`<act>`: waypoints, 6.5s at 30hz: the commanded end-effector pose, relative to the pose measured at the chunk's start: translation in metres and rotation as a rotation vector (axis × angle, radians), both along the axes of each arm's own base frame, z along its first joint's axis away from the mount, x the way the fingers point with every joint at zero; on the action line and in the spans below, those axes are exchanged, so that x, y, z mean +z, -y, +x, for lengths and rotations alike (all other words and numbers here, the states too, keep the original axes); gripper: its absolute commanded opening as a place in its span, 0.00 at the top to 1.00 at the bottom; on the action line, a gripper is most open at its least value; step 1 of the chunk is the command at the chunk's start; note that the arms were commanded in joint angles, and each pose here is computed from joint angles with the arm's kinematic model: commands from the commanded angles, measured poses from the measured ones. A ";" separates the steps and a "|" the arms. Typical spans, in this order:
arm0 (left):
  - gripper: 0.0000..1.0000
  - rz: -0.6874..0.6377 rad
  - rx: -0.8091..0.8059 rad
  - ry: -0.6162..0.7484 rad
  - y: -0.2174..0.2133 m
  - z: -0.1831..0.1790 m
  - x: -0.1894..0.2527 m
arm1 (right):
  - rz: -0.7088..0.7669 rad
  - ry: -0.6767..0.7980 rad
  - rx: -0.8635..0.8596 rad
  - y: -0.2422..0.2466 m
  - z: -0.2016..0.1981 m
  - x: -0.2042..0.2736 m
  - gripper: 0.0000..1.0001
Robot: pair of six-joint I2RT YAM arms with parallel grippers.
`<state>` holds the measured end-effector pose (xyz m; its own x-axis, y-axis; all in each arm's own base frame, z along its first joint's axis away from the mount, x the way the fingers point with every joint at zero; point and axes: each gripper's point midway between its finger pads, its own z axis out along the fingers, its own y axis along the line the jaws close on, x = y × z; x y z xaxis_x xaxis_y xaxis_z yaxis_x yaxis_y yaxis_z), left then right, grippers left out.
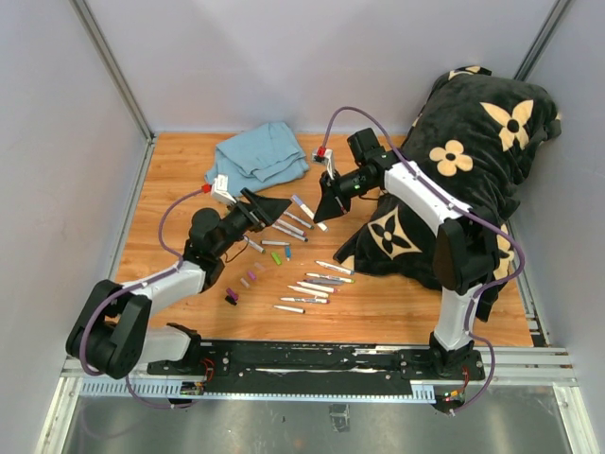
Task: Open the pen caps
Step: Pick up the pen from the center of the board, then open the pen cap from the pen, then place the pen cap at the center of the board, then place the pen at the center of the board, then reset both arms
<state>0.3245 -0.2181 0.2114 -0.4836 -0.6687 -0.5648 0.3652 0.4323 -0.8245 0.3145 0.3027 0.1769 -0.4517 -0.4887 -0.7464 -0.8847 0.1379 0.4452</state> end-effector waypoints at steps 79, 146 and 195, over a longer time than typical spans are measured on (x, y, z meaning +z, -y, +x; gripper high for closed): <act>0.98 0.343 0.643 -0.911 -0.216 0.057 -0.194 | 0.047 -0.110 0.092 -0.044 -0.047 -0.011 0.99; 0.01 0.630 0.956 0.143 -0.257 -0.094 0.113 | -0.471 0.150 -0.405 -0.216 0.000 -0.151 0.75; 0.01 0.366 0.265 0.236 -0.127 -0.025 0.131 | -0.211 0.796 -0.852 0.218 0.010 0.186 0.02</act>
<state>0.2905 -0.0586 0.2839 -0.1550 -0.4143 -0.8968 0.1748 0.8820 -0.4377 0.3229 0.1187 0.3203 -0.1290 -0.4524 -0.8825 -0.6485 0.7117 -0.2700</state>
